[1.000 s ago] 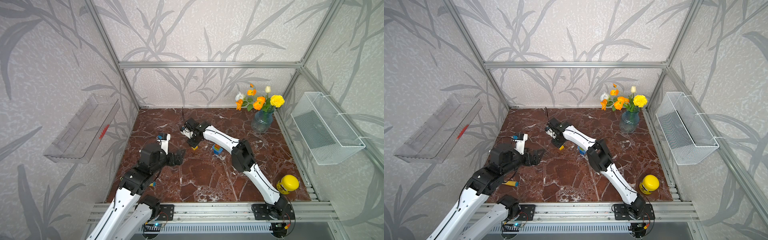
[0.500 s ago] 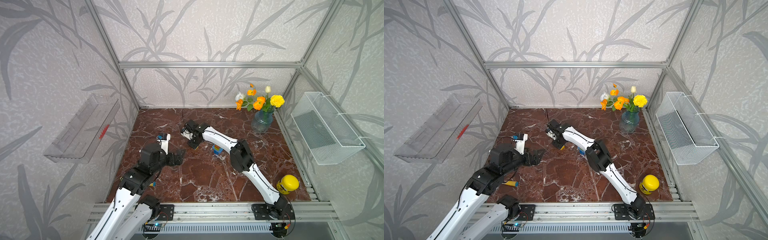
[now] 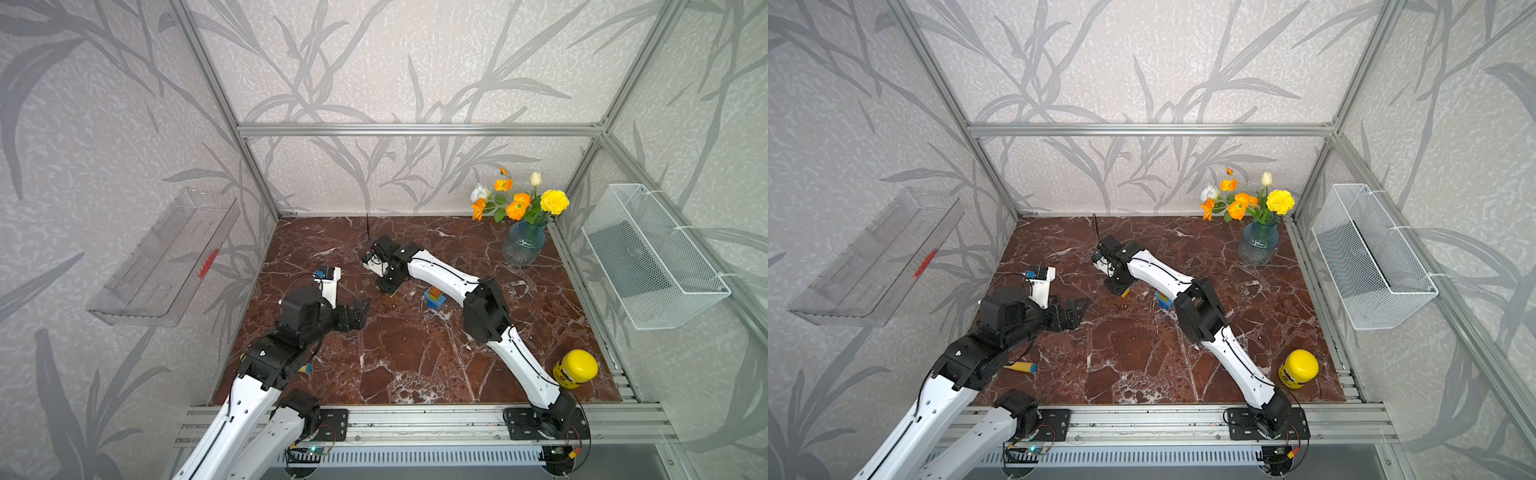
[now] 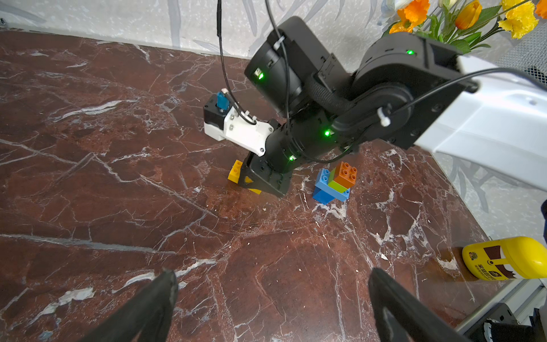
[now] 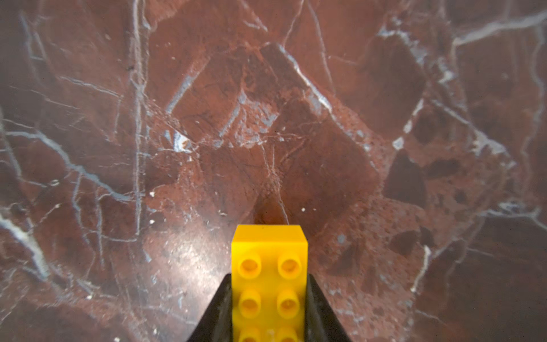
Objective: Assemble the letter f with lego
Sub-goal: Pick up the lego brick from the center of the board, then assemble the lego brick with the lego brick.
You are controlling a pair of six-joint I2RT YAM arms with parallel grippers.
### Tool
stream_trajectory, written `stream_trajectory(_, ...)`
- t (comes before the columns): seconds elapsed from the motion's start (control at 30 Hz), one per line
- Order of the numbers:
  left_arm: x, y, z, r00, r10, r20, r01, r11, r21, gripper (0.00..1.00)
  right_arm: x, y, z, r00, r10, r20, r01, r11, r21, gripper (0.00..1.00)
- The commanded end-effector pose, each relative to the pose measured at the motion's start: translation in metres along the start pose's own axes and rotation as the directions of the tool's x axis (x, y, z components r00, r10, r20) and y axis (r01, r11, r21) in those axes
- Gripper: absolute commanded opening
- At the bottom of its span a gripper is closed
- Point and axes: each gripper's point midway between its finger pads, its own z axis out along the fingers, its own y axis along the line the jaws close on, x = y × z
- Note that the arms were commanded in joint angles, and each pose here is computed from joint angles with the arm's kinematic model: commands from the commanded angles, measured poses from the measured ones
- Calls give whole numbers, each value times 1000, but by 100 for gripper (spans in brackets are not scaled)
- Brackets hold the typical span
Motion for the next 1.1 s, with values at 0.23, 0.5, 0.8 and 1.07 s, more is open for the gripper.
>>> stream_trajectory(0.23, -42, -28, 16, 997, 58, 49, -62, 993, 101, 100, -23, -28, -145, 987, -8, 162, 6, 1000, 14, 22)
stream_trajectory(0.5, -61, -63, 39, 990, 115, 86, -134, 956, 261, 99, 3, -52, -192, 988, 21, 156, -26, 999, 30, 22)
stream_trajectory(0.8, -9, -93, 79, 962, 265, 66, -271, 900, 341, 100, 42, -55, -206, 992, 32, 122, -38, 998, 42, 22)
stream_trajectory(1.07, 49, -87, 94, 939, 334, 86, -344, 890, 300, 100, 71, -48, -195, 993, -14, 120, 12, 1000, 16, 23)
